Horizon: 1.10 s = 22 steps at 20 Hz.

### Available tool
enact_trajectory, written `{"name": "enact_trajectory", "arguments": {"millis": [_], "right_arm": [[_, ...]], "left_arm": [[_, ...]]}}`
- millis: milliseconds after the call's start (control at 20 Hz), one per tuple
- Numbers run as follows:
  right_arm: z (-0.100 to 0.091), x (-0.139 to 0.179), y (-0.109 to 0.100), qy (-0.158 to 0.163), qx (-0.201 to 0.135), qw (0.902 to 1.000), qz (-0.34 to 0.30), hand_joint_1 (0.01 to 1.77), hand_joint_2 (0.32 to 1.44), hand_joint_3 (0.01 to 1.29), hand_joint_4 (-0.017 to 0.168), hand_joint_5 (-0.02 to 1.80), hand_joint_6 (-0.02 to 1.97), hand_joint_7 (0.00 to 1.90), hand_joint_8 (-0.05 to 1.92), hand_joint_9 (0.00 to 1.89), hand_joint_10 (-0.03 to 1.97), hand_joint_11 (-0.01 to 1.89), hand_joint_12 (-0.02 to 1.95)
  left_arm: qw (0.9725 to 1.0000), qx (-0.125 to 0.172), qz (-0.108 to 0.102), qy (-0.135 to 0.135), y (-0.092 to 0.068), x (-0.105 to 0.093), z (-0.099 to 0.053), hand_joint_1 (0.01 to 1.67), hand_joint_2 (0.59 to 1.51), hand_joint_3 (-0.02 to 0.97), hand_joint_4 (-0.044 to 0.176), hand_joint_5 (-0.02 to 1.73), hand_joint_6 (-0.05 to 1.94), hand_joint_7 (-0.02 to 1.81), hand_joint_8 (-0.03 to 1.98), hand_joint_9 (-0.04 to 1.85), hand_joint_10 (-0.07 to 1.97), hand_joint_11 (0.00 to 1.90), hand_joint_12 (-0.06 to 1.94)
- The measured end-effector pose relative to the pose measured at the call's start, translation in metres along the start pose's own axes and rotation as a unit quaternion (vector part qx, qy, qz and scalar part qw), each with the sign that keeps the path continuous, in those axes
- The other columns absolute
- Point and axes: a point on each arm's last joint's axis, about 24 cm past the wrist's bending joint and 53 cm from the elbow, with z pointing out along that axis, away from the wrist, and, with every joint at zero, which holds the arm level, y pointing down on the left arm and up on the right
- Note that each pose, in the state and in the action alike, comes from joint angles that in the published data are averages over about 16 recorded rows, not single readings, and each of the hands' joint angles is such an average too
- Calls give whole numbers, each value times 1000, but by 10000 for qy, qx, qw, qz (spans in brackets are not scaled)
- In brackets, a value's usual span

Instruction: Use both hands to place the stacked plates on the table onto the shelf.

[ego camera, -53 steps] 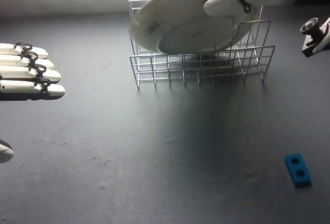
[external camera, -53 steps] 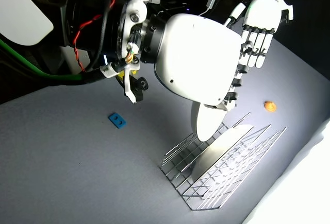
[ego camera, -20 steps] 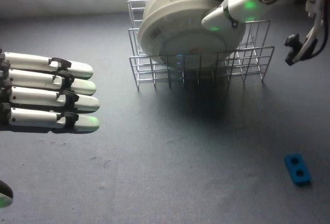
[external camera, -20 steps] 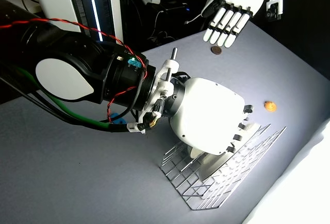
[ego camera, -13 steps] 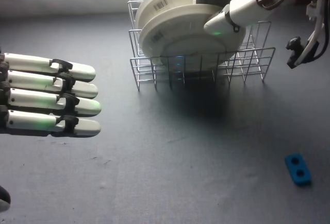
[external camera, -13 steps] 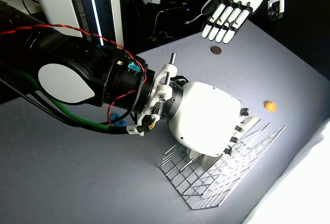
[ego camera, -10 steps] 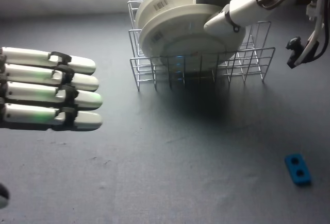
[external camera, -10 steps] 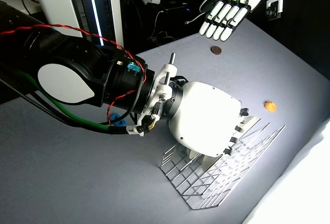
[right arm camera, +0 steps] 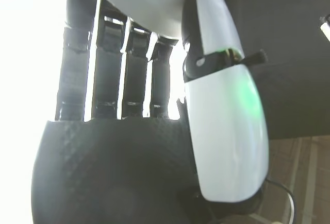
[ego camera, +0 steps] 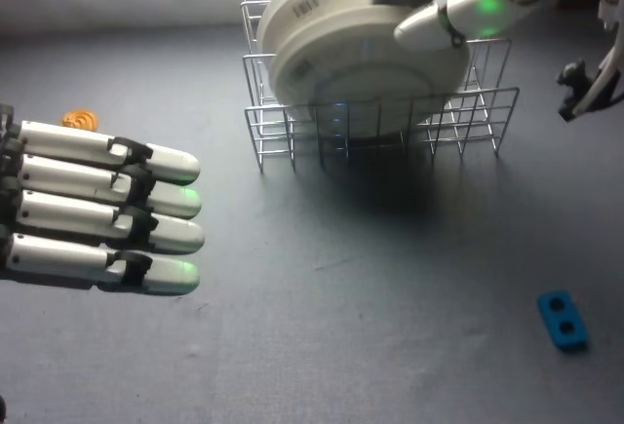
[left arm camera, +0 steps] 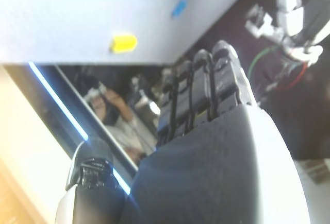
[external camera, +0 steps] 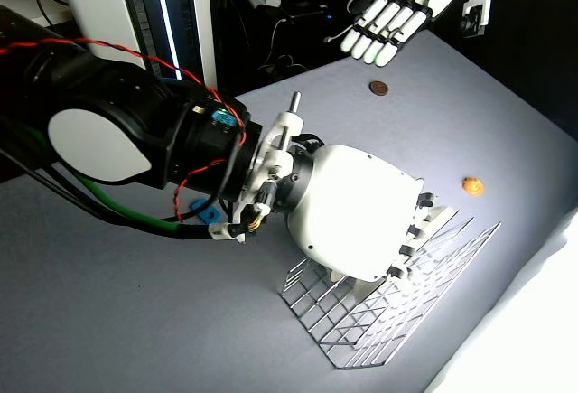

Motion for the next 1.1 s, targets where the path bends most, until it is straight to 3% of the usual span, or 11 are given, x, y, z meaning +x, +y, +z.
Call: {"name": "enact_trajectory", "arguments": {"millis": [350,500,850,1100], "right_arm": [[-7,-3,18,-38,-194,9998,-53,1112,1007,16,-3,824,162,913,70,905,122,467,1138],[-14,-4,29,-48,-311,9994,-139,1098,991,16,-2,803,35,881,28,873,71,402,1133],[-46,-3,43,-62,-400,9980,-487,1076,977,15,-2,716,26,787,19,799,26,290,1135],[-78,-3,38,-87,-265,9965,-783,1047,972,15,-2,677,26,761,19,780,23,271,1114]], "left_arm": [[9999,45,166,5,-1,0,5,18,1214,8,-1,139,8,100,14,75,6,28,14],[9999,-7,160,22,1,1,4,17,1214,8,-1,142,7,101,14,76,6,31,9],[9998,-73,118,157,7,4,-1,17,1214,8,-1,141,8,98,14,73,7,28,8],[9998,-42,74,199,7,3,-2,16,1215,8,-1,152,8,118,15,91,9,27,44]]}}
